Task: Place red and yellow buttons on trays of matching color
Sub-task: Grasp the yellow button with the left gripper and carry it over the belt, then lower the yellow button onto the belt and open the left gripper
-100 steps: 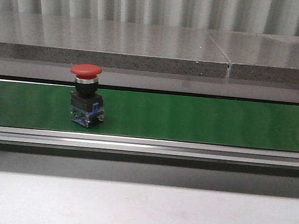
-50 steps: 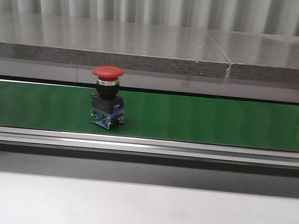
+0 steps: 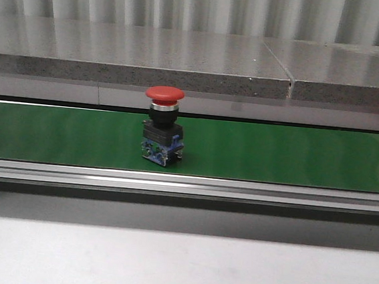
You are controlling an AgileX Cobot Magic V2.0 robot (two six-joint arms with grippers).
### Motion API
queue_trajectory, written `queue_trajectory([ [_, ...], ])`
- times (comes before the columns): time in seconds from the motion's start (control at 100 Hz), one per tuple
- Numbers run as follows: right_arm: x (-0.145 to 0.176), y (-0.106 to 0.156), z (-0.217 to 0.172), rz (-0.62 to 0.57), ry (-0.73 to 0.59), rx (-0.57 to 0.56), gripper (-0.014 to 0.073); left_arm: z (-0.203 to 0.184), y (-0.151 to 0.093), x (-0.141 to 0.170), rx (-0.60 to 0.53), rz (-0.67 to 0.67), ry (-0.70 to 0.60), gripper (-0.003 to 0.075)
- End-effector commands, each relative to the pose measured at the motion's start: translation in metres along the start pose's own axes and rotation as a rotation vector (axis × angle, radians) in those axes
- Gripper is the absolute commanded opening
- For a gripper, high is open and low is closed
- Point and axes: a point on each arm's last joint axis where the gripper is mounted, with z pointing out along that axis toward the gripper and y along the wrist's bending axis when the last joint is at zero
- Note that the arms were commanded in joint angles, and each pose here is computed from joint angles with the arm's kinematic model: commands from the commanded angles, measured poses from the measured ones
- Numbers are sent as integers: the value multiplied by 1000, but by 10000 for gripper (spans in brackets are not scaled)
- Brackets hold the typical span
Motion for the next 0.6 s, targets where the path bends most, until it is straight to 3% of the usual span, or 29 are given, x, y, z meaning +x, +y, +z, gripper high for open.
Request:
queue_trajectory([
  [0.0, -15, -1, -1, -22, -93, 7, -66, -38, -18, -9, 25, 16, -177, 556],
  [0.06, -15, -1, -1, -22, -93, 7, -66, -51, -29, -6, 48, 36, -214, 500],
  [0.13, -15, -1, -1, -22, -93, 7, -66, -64, -43, 1, 91, 53, -251, 383],
  [0.3, -15, -1, -1, -22, -93, 7, -66, -88, -71, 21, 166, 128, -330, -20],
  [0.59, -15, -1, -1, -22, -93, 7, -66, -119, -87, 67, 236, 195, -430, -20],
])
